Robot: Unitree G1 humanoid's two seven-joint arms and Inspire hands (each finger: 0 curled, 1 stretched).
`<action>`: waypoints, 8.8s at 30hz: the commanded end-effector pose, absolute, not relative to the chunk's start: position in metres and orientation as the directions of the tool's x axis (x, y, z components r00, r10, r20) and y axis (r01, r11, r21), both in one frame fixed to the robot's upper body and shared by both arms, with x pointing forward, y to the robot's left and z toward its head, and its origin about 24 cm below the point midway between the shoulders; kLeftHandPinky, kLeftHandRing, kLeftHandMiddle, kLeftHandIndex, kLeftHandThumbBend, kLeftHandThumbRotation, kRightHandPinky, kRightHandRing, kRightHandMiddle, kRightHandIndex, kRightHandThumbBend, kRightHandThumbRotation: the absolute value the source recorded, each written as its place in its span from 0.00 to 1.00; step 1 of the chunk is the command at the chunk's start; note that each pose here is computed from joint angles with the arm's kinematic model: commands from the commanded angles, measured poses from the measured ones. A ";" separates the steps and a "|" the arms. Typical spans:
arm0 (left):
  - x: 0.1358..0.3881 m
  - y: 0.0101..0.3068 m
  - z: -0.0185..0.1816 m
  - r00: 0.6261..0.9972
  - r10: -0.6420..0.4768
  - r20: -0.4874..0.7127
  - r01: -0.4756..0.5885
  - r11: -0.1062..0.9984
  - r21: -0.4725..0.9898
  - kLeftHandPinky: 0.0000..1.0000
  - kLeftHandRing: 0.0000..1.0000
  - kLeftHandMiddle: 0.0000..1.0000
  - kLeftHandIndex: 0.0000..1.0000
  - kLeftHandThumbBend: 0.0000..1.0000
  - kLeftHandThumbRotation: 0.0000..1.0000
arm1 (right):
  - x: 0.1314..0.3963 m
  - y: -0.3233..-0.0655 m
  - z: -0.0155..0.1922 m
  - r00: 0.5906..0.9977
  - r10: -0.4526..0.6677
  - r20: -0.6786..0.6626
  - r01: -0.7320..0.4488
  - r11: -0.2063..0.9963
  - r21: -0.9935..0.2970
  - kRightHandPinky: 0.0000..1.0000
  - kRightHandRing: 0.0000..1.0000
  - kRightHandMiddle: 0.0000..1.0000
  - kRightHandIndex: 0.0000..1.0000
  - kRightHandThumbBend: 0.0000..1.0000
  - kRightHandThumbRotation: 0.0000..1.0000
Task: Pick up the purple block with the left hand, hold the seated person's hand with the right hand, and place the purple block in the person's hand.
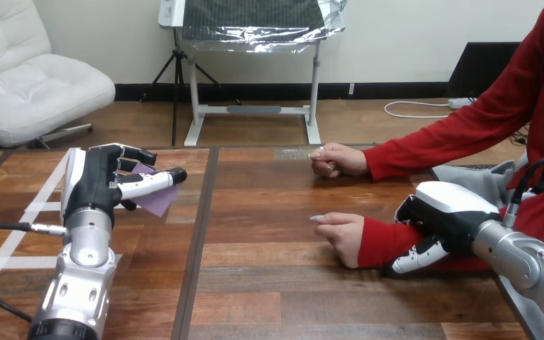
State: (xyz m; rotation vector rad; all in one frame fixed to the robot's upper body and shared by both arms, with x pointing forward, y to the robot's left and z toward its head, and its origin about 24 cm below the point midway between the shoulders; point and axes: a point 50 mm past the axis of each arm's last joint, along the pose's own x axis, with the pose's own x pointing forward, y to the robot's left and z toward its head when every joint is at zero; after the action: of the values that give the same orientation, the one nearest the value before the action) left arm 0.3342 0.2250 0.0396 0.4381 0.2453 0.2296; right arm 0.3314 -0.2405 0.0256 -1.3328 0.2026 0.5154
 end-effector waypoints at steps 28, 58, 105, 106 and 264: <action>0.371 0.192 0.072 0.981 0.178 -0.074 -0.136 0.910 0.391 0.43 0.44 0.46 0.47 0.71 0.00 | 0.366 -0.207 0.092 0.909 0.373 -0.185 -0.286 0.236 -0.929 0.29 0.33 0.37 0.37 0.71 0.41; 0.384 0.169 0.077 0.991 0.120 -0.062 -0.088 0.921 0.380 0.44 0.45 0.47 0.46 0.73 0.00 | 0.357 -0.195 0.107 0.889 0.446 -0.101 -0.246 0.280 -0.928 0.24 0.29 0.35 0.35 0.72 0.38; 0.389 0.119 0.077 0.994 0.019 -0.109 0.014 0.957 0.291 0.40 0.45 0.49 0.47 0.74 0.00 | 0.355 -0.171 0.120 0.854 0.518 -0.042 -0.210 0.271 -0.939 0.26 0.30 0.35 0.37 0.73 0.41; 0.389 0.118 0.077 0.994 0.016 -0.110 0.016 0.957 0.289 0.40 0.45 0.49 0.47 0.74 0.00 | 0.355 -0.170 0.120 0.853 0.521 -0.040 -0.210 0.272 -0.939 0.25 0.30 0.35 0.36 0.73 0.41; 0.350 0.132 0.068 0.991 -0.129 0.040 0.120 0.978 0.170 0.92 0.90 0.87 0.81 0.61 0.76 | 0.340 -0.180 0.107 0.837 0.495 -0.235 -0.369 0.193 -0.909 0.36 0.44 0.50 0.58 0.98 0.73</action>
State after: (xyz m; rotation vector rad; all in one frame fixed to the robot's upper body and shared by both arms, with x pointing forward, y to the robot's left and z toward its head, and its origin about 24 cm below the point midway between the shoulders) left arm 0.3480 0.1276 0.0483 0.1671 0.0335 -0.1310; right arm 0.3378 -0.1887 0.0877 -1.2193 -0.0418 0.6084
